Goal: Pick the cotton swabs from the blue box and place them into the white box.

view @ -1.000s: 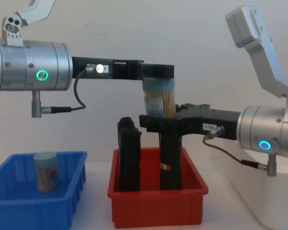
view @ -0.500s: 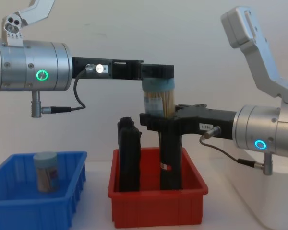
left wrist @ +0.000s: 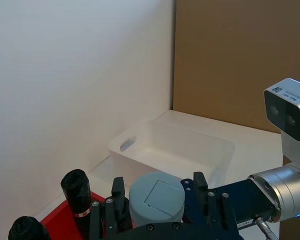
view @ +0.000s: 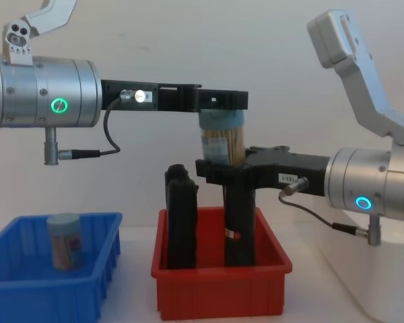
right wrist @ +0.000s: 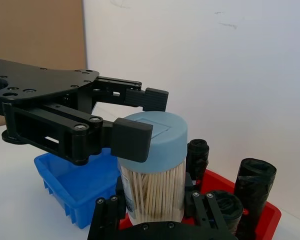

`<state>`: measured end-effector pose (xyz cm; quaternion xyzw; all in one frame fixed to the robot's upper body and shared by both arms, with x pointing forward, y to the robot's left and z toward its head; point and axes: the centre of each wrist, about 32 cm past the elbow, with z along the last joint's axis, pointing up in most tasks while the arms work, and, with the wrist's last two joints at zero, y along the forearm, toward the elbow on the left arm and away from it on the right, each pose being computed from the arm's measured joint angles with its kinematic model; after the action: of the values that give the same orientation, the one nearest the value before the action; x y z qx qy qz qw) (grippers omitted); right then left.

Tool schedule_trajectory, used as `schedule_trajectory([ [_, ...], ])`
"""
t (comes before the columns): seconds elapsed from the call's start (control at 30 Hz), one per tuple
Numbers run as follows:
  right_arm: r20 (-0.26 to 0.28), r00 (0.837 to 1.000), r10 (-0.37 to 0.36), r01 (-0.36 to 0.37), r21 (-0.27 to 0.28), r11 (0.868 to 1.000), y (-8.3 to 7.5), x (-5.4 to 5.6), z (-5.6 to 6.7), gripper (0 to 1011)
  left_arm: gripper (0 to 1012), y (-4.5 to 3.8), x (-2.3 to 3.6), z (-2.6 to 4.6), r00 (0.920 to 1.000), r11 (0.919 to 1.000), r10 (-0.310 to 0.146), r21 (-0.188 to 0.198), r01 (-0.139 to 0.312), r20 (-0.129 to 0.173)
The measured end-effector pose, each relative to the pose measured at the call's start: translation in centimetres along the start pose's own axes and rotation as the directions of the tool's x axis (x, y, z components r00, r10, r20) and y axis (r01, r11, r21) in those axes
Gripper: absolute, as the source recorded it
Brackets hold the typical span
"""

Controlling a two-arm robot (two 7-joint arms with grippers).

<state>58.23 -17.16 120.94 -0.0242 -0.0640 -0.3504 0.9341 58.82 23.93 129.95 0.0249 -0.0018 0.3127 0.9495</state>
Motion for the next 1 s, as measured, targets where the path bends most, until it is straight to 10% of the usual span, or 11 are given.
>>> schedule_trajectory([
  [0.23, 0.002, 1.0, -0.003, 0.003, -0.001, 1.0, 0.0, 0.0, 0.0, 623, 1003, 0.0, 0.0, 0.0, 1.0, 1.0, 0.0, 0.0, 0.0, 0.0],
  [1.0, -0.024, 0.988, -0.156, 0.156, 0.002, 0.988, -2.7, 0.8, -0.6, 623, 1004, 0.0, 0.0, 0.0, 1.0, 1.0, 0.0, 0.0, 0.0, 0.001],
])
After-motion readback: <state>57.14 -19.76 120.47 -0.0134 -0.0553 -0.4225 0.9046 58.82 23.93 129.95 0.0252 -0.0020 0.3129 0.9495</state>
